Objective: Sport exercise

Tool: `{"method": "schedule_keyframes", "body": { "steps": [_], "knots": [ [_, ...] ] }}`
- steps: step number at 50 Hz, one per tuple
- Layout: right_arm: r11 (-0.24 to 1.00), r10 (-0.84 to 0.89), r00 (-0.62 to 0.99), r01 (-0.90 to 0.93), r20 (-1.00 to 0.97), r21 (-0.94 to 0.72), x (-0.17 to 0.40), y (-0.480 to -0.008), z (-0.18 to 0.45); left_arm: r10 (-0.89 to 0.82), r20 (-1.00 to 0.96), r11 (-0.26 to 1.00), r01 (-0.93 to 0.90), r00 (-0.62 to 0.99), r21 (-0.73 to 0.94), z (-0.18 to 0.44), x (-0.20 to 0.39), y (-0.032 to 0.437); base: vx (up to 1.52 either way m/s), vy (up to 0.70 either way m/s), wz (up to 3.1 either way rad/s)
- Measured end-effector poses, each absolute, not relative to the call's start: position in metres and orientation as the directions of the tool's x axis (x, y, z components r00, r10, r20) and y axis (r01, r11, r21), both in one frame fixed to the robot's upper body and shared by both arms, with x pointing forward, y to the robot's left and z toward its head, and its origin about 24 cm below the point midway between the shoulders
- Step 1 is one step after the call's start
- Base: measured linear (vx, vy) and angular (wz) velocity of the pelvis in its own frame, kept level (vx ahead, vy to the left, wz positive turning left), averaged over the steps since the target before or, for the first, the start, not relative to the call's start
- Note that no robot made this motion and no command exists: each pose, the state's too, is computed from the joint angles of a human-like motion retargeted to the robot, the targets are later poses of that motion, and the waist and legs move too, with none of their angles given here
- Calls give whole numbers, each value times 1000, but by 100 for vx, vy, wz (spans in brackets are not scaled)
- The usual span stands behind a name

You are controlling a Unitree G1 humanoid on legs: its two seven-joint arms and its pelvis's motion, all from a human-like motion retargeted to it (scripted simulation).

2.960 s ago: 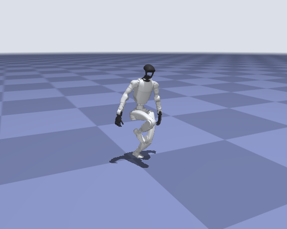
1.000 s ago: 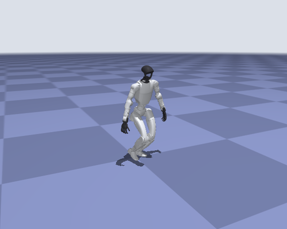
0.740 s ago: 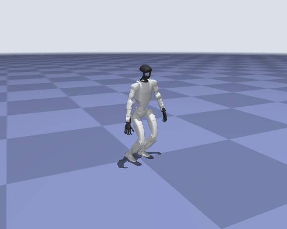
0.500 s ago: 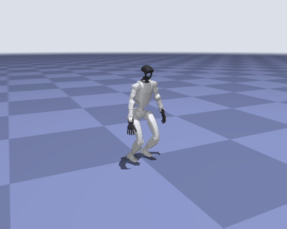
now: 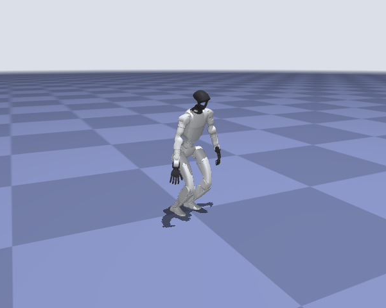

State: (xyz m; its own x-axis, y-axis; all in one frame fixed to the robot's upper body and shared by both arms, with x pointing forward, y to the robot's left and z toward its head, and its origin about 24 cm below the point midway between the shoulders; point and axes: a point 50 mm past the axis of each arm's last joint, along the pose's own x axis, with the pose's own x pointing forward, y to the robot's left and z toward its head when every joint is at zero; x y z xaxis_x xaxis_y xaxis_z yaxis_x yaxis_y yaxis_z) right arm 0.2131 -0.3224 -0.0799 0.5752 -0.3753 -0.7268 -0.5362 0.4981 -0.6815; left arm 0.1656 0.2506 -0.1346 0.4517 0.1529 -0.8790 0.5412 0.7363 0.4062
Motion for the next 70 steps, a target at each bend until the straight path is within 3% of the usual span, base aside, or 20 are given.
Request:
{"method": "schedule_keyframes", "body": {
  "steps": [15,24,35,52,70],
  "knots": [
    [386,-337,828,-311,-447,-868,313,-311,5,205,-651,496,496,730,713,-67,269,259,-9,16,30],
    [397,-285,949,-13,-137,-918,372,-293,97,215,-416,399,309,884,863,7,337,258,-8,10,-43],
    [413,-215,962,245,167,-877,408,-261,199,159,-64,358,3,985,934,129,407,223,-11,6,-15],
    [308,-74,990,137,120,-941,415,-181,146,36,57,260,-65,998,963,147,420,149,-6,-3,30],
    [387,77,979,147,191,-910,391,-81,98,18,228,3,-228,974,974,154,419,156,9,-20,65]
  ]
}}
